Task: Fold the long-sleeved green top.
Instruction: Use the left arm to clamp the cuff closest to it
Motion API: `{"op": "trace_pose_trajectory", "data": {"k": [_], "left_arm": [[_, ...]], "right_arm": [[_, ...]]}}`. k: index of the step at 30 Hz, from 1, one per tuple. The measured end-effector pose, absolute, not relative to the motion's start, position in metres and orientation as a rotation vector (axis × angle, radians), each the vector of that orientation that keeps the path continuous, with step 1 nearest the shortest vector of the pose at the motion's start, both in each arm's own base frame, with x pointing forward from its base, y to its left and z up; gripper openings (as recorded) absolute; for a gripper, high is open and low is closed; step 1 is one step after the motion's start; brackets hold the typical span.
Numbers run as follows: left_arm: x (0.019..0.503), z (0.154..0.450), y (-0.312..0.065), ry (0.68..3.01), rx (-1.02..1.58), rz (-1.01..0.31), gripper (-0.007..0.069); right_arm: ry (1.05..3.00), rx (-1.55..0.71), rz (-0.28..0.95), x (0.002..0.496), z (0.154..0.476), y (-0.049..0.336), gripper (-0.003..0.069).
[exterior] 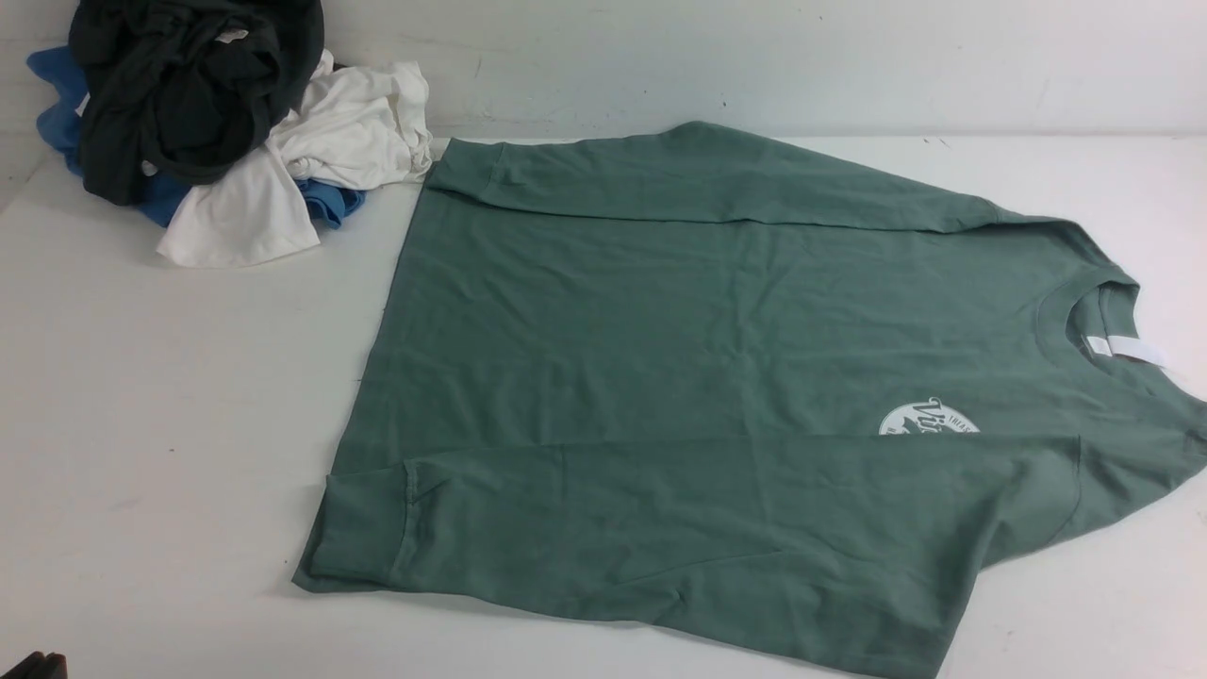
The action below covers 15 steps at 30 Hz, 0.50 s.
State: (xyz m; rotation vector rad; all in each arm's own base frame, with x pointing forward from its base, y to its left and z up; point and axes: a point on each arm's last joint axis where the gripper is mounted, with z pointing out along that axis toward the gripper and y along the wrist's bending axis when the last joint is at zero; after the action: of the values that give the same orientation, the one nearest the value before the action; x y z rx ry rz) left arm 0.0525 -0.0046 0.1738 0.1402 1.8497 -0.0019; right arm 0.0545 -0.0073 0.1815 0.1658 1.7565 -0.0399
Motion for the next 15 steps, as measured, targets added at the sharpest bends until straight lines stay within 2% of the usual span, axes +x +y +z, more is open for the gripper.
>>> {"op": "trace_pose_trajectory", "data": {"k": [15], "left_arm": [[0.0536, 0.1765, -0.0045, 1.811, 0.136, -0.001, -0.0007]], "right_arm": [[1.753, 0.147, -0.063, 0.0546, 0.182, -0.0078, -0.0014]]}}
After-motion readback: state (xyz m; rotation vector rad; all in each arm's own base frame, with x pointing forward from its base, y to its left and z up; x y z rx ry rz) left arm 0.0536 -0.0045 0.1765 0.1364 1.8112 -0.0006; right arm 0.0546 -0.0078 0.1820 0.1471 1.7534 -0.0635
